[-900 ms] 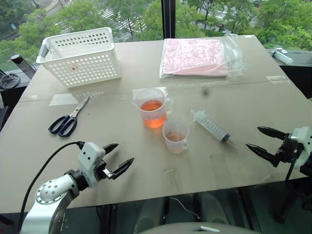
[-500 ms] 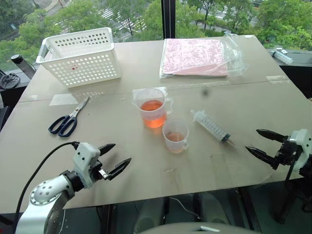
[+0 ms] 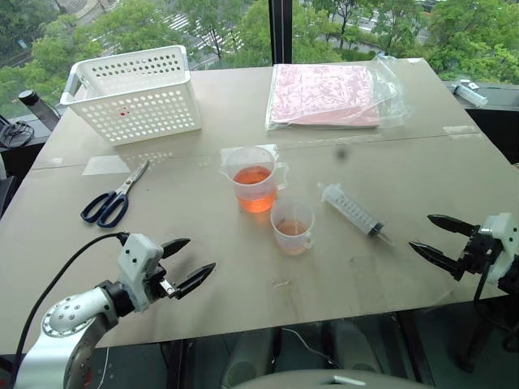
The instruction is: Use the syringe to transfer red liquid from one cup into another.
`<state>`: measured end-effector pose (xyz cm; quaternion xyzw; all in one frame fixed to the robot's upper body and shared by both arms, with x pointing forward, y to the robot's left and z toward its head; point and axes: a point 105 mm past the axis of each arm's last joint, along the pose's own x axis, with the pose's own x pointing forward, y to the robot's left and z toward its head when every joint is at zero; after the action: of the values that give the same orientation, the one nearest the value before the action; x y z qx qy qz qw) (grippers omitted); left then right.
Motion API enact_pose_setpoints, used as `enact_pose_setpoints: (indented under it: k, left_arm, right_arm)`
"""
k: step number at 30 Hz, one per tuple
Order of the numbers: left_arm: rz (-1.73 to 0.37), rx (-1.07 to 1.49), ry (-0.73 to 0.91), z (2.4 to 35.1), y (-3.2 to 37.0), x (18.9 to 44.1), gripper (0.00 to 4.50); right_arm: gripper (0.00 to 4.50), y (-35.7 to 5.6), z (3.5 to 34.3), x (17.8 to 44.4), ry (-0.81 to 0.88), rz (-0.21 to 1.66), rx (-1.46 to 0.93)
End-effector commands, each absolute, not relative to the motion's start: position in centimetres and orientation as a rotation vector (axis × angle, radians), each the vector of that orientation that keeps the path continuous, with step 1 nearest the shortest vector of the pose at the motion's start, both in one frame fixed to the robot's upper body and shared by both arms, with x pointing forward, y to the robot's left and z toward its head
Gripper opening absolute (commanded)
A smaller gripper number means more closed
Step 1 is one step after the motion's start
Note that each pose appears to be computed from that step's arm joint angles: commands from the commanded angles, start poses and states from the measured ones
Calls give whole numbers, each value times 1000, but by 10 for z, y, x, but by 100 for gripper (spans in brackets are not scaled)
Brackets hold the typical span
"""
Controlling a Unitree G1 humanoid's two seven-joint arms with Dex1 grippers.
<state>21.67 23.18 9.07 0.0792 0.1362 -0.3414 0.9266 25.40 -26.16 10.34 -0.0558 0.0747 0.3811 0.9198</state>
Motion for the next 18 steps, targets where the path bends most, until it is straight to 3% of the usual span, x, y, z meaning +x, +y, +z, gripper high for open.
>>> enact_pose_setpoints:
  k: [1, 6, 9, 12, 14, 18]
  left_arm:
    - [-729, 235, 249, 124, 230, 224, 450]
    - [-836, 280, 297, 174, 222, 230, 450]
    - [-903, 331, 375, 192, 213, 227, 450]
    - [-960, 331, 353, 218, 201, 228, 450]
    - [-971, 337, 331, 231, 197, 229, 450]
    - [-1026, 301, 324, 242, 187, 224, 450]
  right_arm:
    - [446, -249, 143, 269, 90, 750, -27]
    - [446, -199, 176, 279, 195, 829, -116]
    - [446, -183, 185, 294, 244, 785, -221]
    - [446, -175, 167, 297, 552, 776, -385]
    - [446, -174, 171, 304, 626, 705, -411]
    - [446, -154, 179, 303, 759, 740, -399]
